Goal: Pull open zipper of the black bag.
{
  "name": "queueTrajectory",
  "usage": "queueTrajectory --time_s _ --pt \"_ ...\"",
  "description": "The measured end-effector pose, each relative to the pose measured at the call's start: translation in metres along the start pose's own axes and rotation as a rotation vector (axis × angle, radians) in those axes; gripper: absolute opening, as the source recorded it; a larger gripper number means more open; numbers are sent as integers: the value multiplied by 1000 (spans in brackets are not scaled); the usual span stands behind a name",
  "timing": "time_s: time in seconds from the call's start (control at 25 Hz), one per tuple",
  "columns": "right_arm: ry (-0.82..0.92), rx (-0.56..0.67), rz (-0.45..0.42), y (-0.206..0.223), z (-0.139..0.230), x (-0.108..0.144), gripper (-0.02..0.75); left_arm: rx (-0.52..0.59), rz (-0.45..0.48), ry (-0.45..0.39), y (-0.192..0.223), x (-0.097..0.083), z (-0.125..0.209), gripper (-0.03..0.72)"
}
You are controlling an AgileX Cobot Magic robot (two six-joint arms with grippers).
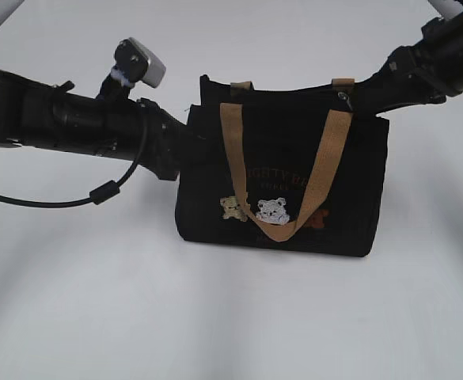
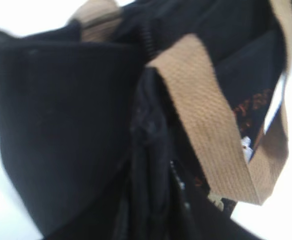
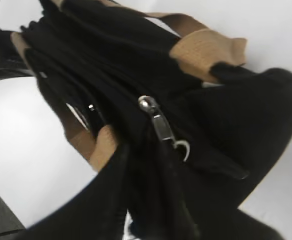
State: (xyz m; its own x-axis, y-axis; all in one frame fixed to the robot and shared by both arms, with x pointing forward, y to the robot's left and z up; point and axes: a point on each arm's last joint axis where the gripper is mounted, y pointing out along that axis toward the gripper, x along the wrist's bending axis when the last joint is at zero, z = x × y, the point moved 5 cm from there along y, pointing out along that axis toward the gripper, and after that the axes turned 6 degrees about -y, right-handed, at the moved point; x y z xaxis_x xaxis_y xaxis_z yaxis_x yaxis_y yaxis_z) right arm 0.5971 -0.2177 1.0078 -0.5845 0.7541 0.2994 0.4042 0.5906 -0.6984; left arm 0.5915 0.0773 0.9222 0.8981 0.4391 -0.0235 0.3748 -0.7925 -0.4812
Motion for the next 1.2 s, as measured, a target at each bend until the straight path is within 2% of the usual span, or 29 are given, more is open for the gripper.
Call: queueTrajectory --time_s 0.08,0.12,0.2,0.32,0.44,0.48,0.64,0.84,1.0,1.2 --pt "2 6 -17 2 -1 8 311 21 -25 -93 -2 2 0 197" --pt "10 7 -22 1 -1 10 349 39 -27 -139 -4 2 1 254" --pt "36 11 -10 -3 -1 10 377 94 -20 -190 -11 -2 2 335" --pt "47 35 33 -14 2 10 387 168 -29 -286 -25 -8 -1 380" --pt "73 77 80 -26 7 12 390 226 -58 -385 -43 -13 -7 389" --pt "92 93 91 -30 10 13 389 249 -59 -395 -50 -16 -9 389" --pt "156 195 115 -43 24 20 360 293 -157 -465 -76 -19 -16 358" --pt "233 322 135 -60 45 31 340 297 -280 -562 -104 -23 -15 310" --pt "236 331 163 -79 71 51 332 286 -325 -612 -128 -40 -9 305" --pt "216 324 193 -101 129 86 328 257 -351 -646 -168 -73 -4 302"
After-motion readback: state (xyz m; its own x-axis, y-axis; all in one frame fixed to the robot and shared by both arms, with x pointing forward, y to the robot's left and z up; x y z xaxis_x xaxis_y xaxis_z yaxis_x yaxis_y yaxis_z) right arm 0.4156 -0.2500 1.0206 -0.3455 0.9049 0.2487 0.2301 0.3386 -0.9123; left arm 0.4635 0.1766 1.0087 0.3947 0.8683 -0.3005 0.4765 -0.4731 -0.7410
